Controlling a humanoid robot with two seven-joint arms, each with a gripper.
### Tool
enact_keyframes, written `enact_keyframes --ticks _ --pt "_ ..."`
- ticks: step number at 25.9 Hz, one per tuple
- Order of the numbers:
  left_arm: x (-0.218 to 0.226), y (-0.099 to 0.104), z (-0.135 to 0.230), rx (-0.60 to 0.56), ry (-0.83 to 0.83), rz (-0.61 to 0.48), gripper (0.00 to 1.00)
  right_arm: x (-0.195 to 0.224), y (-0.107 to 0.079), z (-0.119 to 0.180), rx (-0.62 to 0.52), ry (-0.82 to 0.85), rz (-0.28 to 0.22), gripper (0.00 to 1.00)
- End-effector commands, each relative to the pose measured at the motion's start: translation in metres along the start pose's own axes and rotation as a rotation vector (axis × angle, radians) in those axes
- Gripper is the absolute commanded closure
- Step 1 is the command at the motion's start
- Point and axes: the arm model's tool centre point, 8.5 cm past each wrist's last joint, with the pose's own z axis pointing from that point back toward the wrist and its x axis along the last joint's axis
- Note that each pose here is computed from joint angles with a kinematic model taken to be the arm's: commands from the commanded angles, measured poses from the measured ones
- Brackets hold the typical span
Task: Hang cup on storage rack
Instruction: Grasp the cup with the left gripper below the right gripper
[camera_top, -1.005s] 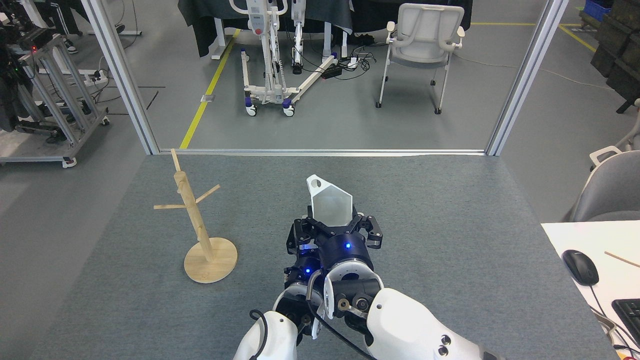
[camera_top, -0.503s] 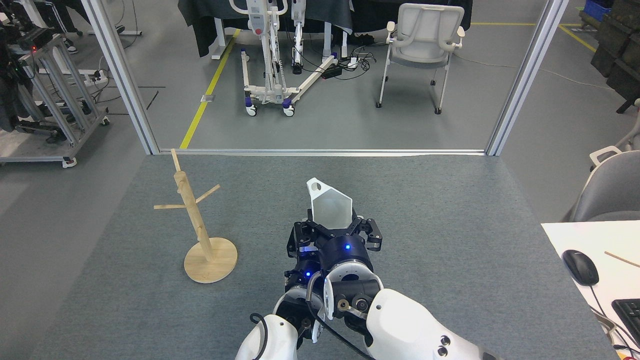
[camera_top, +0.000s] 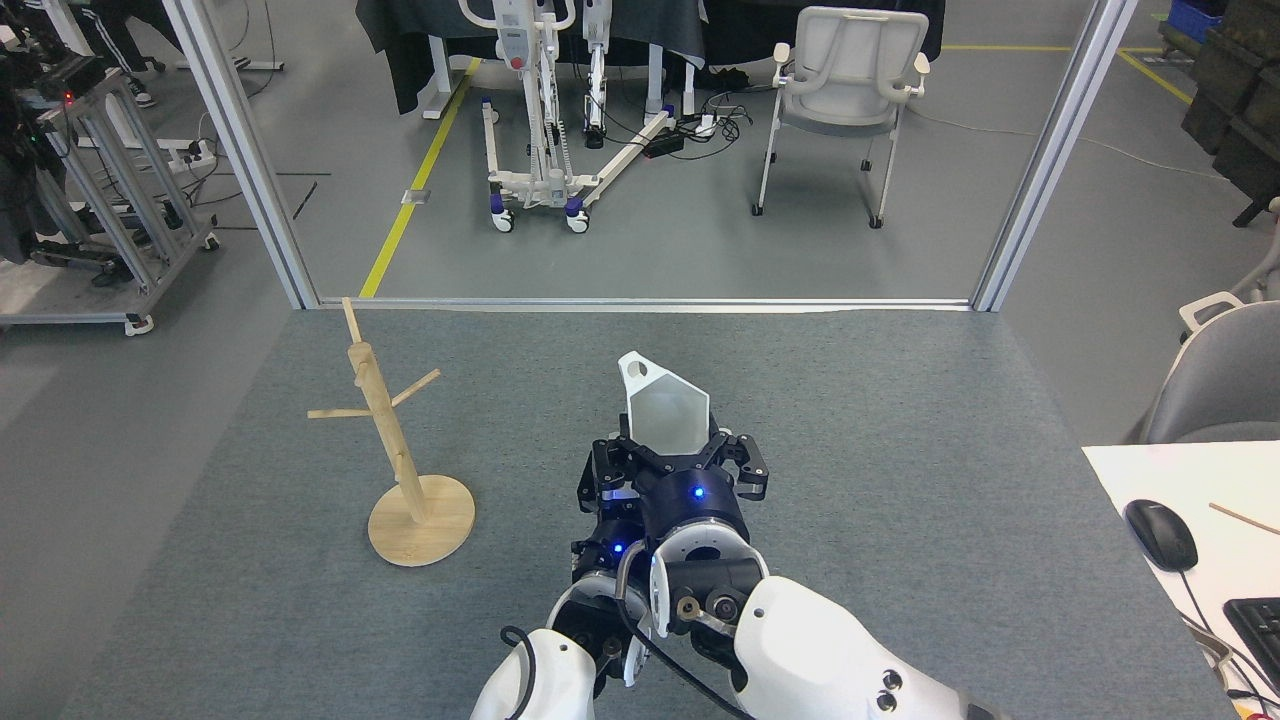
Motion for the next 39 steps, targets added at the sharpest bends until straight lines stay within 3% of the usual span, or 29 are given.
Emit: enact_keyframes --ticks 1,12,14,15,17,18,27,32,39 --pt "0.004 0.005 0.0 0.03 -0.028 0.002 0.62 0.0 -0.001 0.0 -0.004 0.0 0.0 0.9" --pt "0.004 0.007 0.0 0.037 -0.033 -0.003 0.59 0.0 -0.002 -0.001 -0.009 0.003 0.0 0.9" --pt "0.004 0.008 0.0 0.04 -0.034 -0.004 0.55 -0.001 -0.002 -0.001 -0.009 0.004 0.001 0.9" --pt "0.004 0.008 0.0 0.038 -0.032 -0.002 0.48 -0.001 -0.002 -0.001 -0.008 0.005 0.002 0.9" --pt "0.001 0.008 -0.001 0.041 -0.009 -0.004 0.08 -0.002 0.0 -0.002 -0.006 0.008 0.002 0.9" --pt "0.0 0.008 0.0 0.041 -0.004 -0.002 0.02 -0.002 -0.001 -0.002 -0.007 0.009 0.003 0.9" --pt "0.001 0.002 0.001 0.026 -0.014 -0.003 0.01 0.001 -0.007 -0.003 -0.019 0.003 0.003 0.89" --pt "-0.004 -0.01 0.001 -0.022 0.002 0.001 0.01 -0.006 -0.03 -0.008 -0.061 0.019 -0.021 0.9" --pt "-0.003 -0.02 0.002 -0.088 -0.004 -0.007 0.01 -0.011 -0.034 -0.01 -0.036 0.018 -0.026 0.9"
